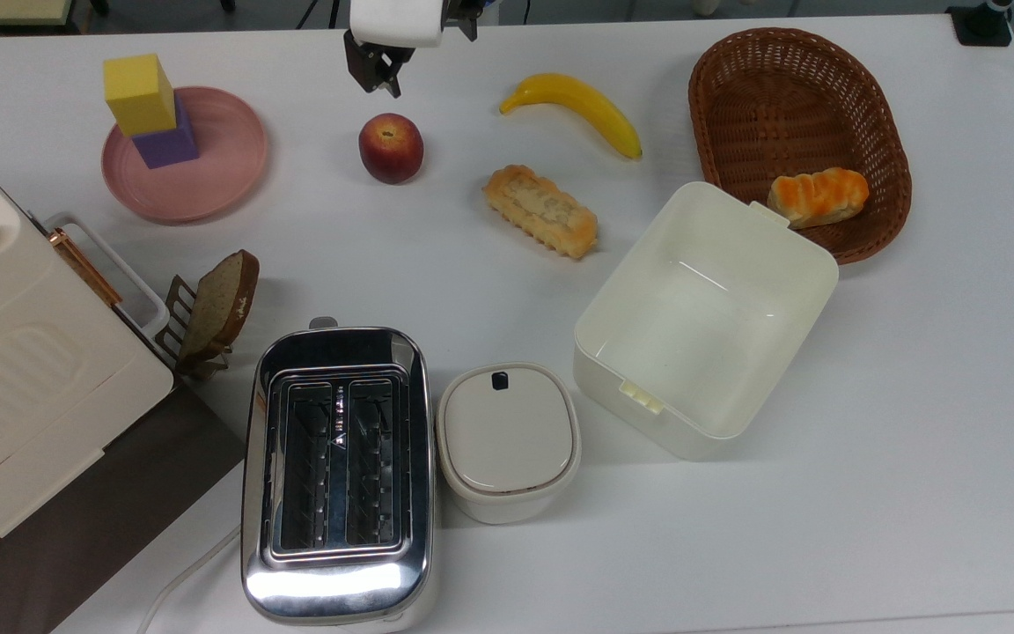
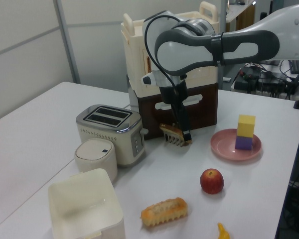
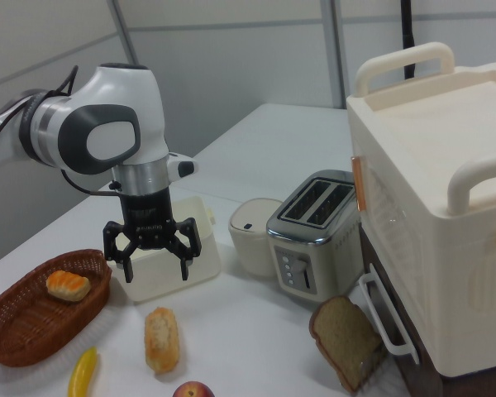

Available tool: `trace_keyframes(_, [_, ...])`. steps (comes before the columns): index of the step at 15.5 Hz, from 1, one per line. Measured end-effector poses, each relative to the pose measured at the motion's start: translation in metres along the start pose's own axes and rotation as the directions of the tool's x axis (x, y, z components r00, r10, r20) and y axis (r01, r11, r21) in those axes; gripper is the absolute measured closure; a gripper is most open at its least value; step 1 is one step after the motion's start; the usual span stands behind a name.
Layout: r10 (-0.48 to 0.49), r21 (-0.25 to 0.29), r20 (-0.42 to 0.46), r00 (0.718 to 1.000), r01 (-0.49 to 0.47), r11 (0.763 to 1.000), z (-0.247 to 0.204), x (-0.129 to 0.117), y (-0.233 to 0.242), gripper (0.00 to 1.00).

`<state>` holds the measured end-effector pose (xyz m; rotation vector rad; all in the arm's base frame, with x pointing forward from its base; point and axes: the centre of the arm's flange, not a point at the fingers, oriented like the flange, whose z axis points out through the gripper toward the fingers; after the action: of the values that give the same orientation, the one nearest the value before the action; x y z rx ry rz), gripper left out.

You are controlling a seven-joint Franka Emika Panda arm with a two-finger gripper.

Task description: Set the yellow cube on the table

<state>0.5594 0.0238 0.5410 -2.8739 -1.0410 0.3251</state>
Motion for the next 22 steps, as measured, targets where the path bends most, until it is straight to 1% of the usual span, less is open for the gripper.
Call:
trace_keyframes(1, [0.000, 0.000, 0.001, 1.000, 0.000, 1.000, 0.000, 0.000, 0.000, 0.00])
trace_keyframes(2, [0.023, 0.001, 0.001, 1.000, -0.023, 1.000, 0.000, 0.000, 0.000, 0.00])
trace_keyframes(3, [0.113, 0.000, 0.000, 0.994, -0.113, 0.994, 0.000, 0.000, 0.000, 0.00])
trace_keyframes(4, [0.224, 0.000, -0.001, 0.975, -0.224, 0.975, 0.000, 0.000, 0.000, 0.00])
trace_keyframes(5, [0.335, 0.001, -0.003, 0.942, -0.335, 0.942, -0.001, 0.000, 0.000, 0.00])
trace_keyframes(6, [0.435, 0.008, -0.006, 0.900, -0.435, 0.900, -0.002, 0.001, -0.001, 0.00])
trace_keyframes(7, [0.514, 0.020, -0.009, 0.858, -0.514, 0.858, -0.003, 0.002, -0.003, 0.00])
trace_keyframes(9, [0.628, 0.035, -0.010, 0.779, -0.627, 0.778, -0.005, 0.003, -0.005, 0.00])
trace_keyframes(10, [0.668, 0.036, -0.009, 0.744, -0.667, 0.744, -0.006, 0.003, -0.005, 0.00])
trace_keyframes(11, [0.694, 0.037, -0.009, 0.720, -0.693, 0.720, -0.006, 0.003, -0.005, 0.00])
trace_keyframes(12, [0.707, 0.037, -0.009, 0.707, -0.707, 0.706, -0.007, 0.002, -0.004, 0.00])
trace_keyframes(13, [0.712, 0.038, -0.010, 0.702, -0.712, 0.701, -0.007, 0.000, -0.003, 0.00])
trace_keyframes(14, [0.711, 0.037, -0.012, 0.703, -0.711, 0.703, -0.008, -0.003, 0.001, 0.00])
trace_keyframes(15, [0.698, 0.035, -0.015, 0.716, -0.697, 0.716, -0.009, -0.009, 0.008, 0.00])
trace_keyframes(16, [0.674, 0.031, -0.020, 0.739, -0.673, 0.739, -0.010, -0.018, 0.018, 0.00])
trace_keyframes(18, [0.616, 0.022, -0.029, 0.787, -0.616, 0.788, -0.013, -0.049, 0.049, 0.00])
trace_keyframes(19, [0.600, 0.023, -0.032, 0.799, -0.600, 0.800, -0.013, -0.069, 0.067, 0.00])
trace_keyframes(20, [0.595, 0.027, -0.037, 0.803, -0.595, 0.803, -0.013, -0.090, 0.085, 0.00])
trace_keyframes(22, [0.606, 0.025, -0.049, 0.794, -0.605, 0.796, -0.011, -0.130, 0.118, 0.00])
